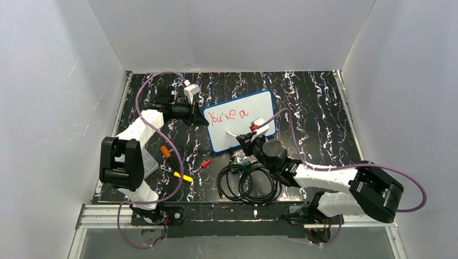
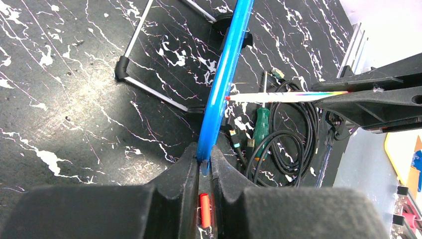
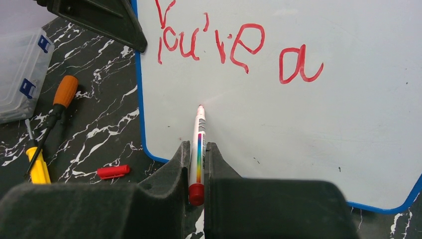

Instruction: Write a sentence on the whiteboard

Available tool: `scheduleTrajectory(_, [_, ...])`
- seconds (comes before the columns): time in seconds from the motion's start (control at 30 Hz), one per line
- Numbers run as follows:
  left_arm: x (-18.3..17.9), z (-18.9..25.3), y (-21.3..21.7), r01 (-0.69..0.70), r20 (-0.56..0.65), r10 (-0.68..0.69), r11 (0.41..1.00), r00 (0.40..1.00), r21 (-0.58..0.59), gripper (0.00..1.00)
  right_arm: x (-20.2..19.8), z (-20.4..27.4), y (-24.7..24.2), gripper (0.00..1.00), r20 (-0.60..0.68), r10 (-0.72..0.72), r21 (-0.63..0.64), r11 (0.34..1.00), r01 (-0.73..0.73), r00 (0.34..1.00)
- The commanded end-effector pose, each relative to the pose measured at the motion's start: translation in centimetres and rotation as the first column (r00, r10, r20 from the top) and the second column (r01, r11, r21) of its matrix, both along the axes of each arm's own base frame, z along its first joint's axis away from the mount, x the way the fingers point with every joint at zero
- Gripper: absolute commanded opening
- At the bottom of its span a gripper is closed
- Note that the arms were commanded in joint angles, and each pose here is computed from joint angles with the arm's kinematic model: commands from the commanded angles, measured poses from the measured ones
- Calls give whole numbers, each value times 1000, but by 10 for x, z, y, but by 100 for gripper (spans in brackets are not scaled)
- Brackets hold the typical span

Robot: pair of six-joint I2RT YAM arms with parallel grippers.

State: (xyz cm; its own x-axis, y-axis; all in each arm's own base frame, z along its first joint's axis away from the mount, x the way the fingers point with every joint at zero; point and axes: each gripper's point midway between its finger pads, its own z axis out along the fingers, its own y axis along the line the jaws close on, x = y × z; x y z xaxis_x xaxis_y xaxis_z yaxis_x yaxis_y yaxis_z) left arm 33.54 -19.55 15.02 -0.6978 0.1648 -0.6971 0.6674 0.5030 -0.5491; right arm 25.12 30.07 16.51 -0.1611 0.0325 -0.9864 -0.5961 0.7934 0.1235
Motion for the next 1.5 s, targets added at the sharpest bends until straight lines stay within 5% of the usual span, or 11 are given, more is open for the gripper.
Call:
scheduleTrajectory(0.0, [2,17,-2,9,52,-8,1000,999,-5,0,8,21,2,1,44,-30,50,998,28,999])
scheduleTrajectory(0.53, [1,18,-2,10,55,-10,1000,998,-7,0,-5,-10,-15,1,-33,-42,4,999,42,999])
scheduleTrajectory(1.07, [1,18,-2,10,55,-9,1000,998,-7,0,16,35,-6,1,94,-96,64,994,91,991])
scheduleTrajectory(1.47, [1,19,-2,11,56,-10,1000,998,-8,0,8,3,-22,1,17,-118,15,993,118,993])
